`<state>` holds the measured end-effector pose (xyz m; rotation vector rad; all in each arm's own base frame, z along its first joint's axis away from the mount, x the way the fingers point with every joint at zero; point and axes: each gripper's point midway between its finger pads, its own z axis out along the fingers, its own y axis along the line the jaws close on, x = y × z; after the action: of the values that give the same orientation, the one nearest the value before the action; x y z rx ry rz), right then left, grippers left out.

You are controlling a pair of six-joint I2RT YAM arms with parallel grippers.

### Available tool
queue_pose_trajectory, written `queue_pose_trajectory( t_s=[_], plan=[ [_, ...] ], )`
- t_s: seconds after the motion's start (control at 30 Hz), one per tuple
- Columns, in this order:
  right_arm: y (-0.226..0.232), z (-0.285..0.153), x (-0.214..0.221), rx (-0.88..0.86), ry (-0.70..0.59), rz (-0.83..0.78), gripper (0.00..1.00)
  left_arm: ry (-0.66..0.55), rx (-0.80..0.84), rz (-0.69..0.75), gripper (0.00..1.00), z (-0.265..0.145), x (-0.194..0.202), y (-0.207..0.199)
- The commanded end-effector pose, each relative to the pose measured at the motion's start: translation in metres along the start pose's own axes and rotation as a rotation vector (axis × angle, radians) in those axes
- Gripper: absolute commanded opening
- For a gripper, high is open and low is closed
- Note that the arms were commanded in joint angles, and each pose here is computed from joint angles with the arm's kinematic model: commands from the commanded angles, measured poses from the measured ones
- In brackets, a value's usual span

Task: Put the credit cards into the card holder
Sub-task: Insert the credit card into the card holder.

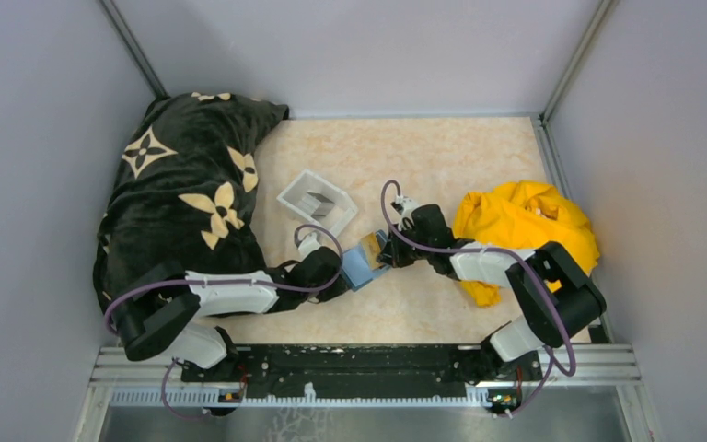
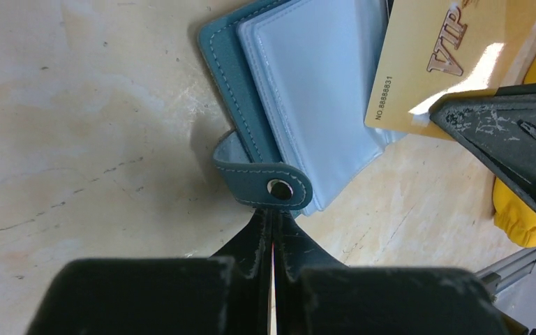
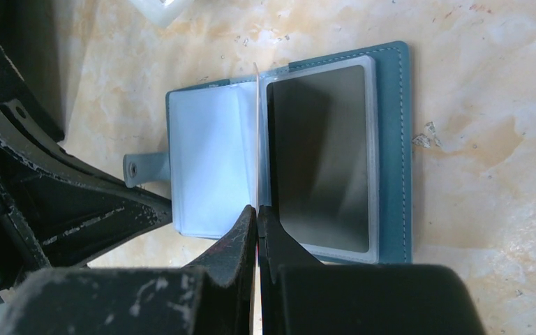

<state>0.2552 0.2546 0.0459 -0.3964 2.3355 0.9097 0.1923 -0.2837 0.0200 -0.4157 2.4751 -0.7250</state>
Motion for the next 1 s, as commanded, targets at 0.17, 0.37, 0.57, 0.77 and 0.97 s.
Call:
queue_pose_trajectory(
  t_s=[0.17, 0.37, 0.57, 0.77, 0.97],
  plan=[
    [0.009, -0.004, 0.001, -0.053, -0.029, 0.040, 0.00, -0.031, -0.165, 0.069, 0.01, 0.006, -0.003, 0.034],
    [0.007, -0.004, 0.002, -0.041, -0.036, 0.083, 0.00, -0.051, -0.192, 0.097, 0.01, 0.007, -0.007, 0.038],
    [0.006, -0.002, 0.006, -0.029, -0.025, 0.143, 0.00, -0.063, -0.215, 0.115, 0.00, 0.009, -0.010, 0.043],
    [0.001, 0.001, 0.011, -0.003, -0.017, 0.216, 0.00, -0.069, -0.227, 0.131, 0.00, 0.010, -0.012, 0.045],
    [-0.006, 0.003, 0.015, 0.035, -0.022, 0.296, 0.00, -0.060, -0.230, 0.141, 0.00, 0.010, -0.010, 0.047]
  ],
)
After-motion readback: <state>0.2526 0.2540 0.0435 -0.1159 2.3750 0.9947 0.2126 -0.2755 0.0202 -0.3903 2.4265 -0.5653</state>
